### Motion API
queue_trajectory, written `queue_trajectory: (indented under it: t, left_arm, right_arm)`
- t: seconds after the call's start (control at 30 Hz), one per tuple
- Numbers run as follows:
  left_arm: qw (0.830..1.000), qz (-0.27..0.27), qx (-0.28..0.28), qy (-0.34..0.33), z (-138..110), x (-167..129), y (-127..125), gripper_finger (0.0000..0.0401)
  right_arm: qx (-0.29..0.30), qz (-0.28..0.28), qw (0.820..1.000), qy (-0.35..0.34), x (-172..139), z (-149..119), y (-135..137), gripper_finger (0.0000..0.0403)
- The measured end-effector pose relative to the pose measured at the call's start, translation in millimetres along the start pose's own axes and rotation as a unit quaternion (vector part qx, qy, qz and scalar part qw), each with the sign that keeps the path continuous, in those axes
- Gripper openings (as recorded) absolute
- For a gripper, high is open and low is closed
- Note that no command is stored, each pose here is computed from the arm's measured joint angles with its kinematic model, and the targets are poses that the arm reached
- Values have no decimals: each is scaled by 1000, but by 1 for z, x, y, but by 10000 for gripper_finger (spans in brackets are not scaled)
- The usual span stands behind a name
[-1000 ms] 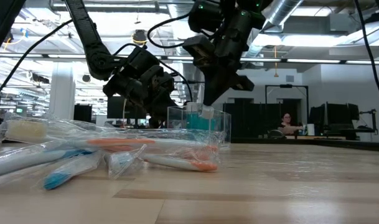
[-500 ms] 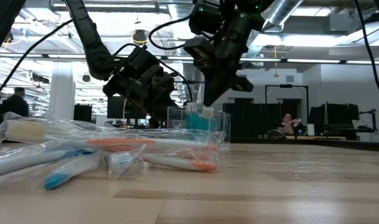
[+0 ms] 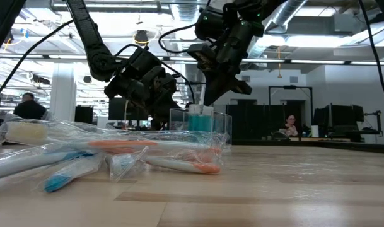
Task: Pick & Place toothbrushing station
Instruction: Adjust the mouthwashes in the transparent organizer, then put the bottom orange toothbrush into the right section of the transparent organizer
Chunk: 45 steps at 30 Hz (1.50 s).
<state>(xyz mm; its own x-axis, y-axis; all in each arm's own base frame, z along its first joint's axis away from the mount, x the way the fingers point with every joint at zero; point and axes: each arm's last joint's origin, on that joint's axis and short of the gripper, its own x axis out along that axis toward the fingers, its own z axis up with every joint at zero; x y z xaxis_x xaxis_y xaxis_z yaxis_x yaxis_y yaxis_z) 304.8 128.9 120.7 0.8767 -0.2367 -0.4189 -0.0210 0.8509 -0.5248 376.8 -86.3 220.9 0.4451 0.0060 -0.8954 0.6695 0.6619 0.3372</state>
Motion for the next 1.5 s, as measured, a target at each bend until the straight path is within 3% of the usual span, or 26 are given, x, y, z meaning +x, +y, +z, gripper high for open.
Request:
queue_trajectory:
  t: [0.5, 1.17, 1.33, 1.5]
  left_arm:
    - [1000, -4, 1, 1, 0, 0, -1, 1]
    - [1000, -2, 1, -1, 0, 0, 0, 1]
    - [1000, 1, 8, -6, 2, -2, 2, 1]
    - [999, -17, 25, -43, 22, -21, -5, 1]
  right_arm:
    - [2, 15, 1000, -20, 0, 15, -14, 0]
    - [-19, 35, 999, -29, -16, 25, -2, 0]
    - [-39, 22, 996, -75, -33, 31, 11, 0]
    - [-48, 7, 985, -166, -77, 31, 23, 0]
